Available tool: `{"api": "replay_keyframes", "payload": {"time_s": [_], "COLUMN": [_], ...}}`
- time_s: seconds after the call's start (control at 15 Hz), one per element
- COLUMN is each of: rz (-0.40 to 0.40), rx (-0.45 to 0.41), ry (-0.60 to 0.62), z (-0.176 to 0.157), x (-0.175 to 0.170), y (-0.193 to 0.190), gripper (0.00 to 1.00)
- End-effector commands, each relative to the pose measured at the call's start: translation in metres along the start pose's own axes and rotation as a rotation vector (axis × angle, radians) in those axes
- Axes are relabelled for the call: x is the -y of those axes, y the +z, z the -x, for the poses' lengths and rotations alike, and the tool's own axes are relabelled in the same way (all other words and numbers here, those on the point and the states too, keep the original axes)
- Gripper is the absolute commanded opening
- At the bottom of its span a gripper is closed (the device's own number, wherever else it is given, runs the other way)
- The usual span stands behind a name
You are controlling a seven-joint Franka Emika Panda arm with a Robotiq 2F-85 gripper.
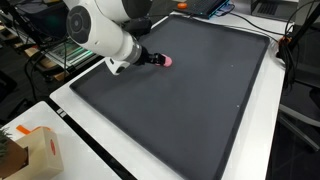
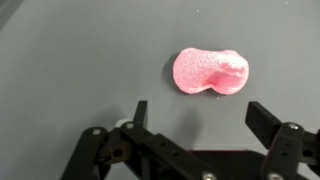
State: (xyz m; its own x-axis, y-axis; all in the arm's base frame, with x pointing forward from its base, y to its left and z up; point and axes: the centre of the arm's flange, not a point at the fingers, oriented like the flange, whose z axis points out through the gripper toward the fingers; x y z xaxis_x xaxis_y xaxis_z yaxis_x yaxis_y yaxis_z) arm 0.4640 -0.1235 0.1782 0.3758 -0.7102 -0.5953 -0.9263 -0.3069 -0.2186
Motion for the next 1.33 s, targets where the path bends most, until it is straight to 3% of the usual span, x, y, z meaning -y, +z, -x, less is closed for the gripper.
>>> {"api": "replay_keyframes", "payload": {"time_s": [0.0,0.33,0.8,1.27], "rz": [-0.001,0.045,0.333,0.589], "rx": [0.012,-0.012,-0.095,-0.125], "ry": [0.027,-0.055,-0.312,-0.627], "z": [-0.010,-0.012,0.012,0.050], "x": [0.014,0.042,0.089,0.137], "y": [0.003,0.007,0.026,0.046], "gripper": [1.00,1.00,1.00,1.00]}}
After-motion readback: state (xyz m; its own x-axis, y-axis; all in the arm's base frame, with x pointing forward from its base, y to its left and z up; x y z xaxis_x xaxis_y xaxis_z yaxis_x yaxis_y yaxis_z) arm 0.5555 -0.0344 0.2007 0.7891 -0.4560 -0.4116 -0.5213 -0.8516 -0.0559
